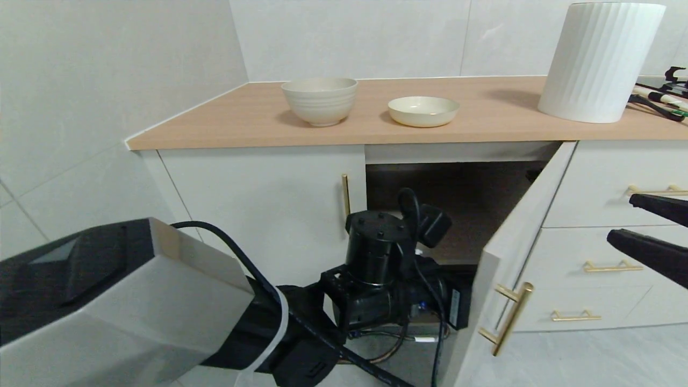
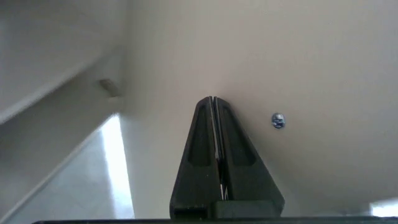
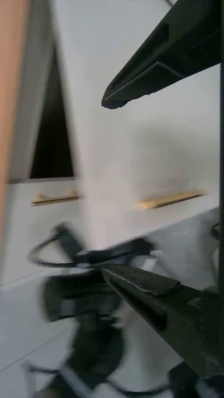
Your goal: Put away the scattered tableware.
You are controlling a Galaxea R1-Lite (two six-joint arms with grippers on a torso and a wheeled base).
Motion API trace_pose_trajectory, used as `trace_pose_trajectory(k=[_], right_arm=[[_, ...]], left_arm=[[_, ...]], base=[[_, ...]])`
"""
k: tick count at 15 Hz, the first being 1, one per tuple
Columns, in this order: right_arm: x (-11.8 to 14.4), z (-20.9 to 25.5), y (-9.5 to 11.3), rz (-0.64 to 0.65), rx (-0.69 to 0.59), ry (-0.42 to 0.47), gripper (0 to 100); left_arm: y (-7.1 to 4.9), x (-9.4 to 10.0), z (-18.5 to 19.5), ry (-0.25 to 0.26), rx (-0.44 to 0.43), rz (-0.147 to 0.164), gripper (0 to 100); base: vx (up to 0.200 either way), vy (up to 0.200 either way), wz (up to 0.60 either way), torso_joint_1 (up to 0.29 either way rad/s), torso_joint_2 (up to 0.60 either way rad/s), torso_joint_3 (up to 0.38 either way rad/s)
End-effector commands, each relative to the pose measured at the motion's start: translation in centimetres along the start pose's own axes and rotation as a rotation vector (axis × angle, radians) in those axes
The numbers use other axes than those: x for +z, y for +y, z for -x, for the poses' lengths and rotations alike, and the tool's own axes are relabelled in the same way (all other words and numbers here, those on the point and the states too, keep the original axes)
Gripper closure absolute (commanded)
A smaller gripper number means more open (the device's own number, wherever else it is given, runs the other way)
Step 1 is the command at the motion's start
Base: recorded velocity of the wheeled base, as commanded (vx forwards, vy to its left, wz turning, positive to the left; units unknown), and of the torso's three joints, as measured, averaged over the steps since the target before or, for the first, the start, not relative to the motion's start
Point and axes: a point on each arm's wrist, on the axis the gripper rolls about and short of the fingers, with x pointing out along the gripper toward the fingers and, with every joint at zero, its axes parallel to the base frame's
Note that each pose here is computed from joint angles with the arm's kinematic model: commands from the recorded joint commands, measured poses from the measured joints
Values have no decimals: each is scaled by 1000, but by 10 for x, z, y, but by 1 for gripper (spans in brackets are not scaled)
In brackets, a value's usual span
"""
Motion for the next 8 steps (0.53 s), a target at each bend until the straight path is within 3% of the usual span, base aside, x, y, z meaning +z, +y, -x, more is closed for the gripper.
trace_pose_trajectory(k=[1,2,3,4,5,6,7,8], right_arm=[[11,2,1,-13,7,-42,0],[16,5,3,-19,13,-64,0],[18,8,4,-16,18,-78,0],[19,11,4,-14,17,-89,0],[20,12,4,-13,19,-90,0],[20,11,4,-13,19,-92,0],[19,10,4,-14,18,-86,0],[18,8,3,-16,18,-77,0]], left_arm=[[-45,-6,-14,15,-108,-28,100],[-68,-13,-17,33,-162,-37,100],[-84,-18,-16,44,-189,-44,100],[-86,-17,-13,31,-169,-40,100],[-85,-15,-12,21,-154,-39,100],[-70,-4,-7,-18,-84,-9,100],[-64,1,-4,-32,-60,2,100],[-44,11,13,-60,5,24,100]], base=[[0,0,0,0,0,0],[0,0,0,0,0,0],[0,0,0,0,0,0],[0,0,0,0,0,0],[0,0,0,0,0,0],[0,0,0,0,0,0],[0,0,0,0,0,0],[0,0,0,0,0,0]])
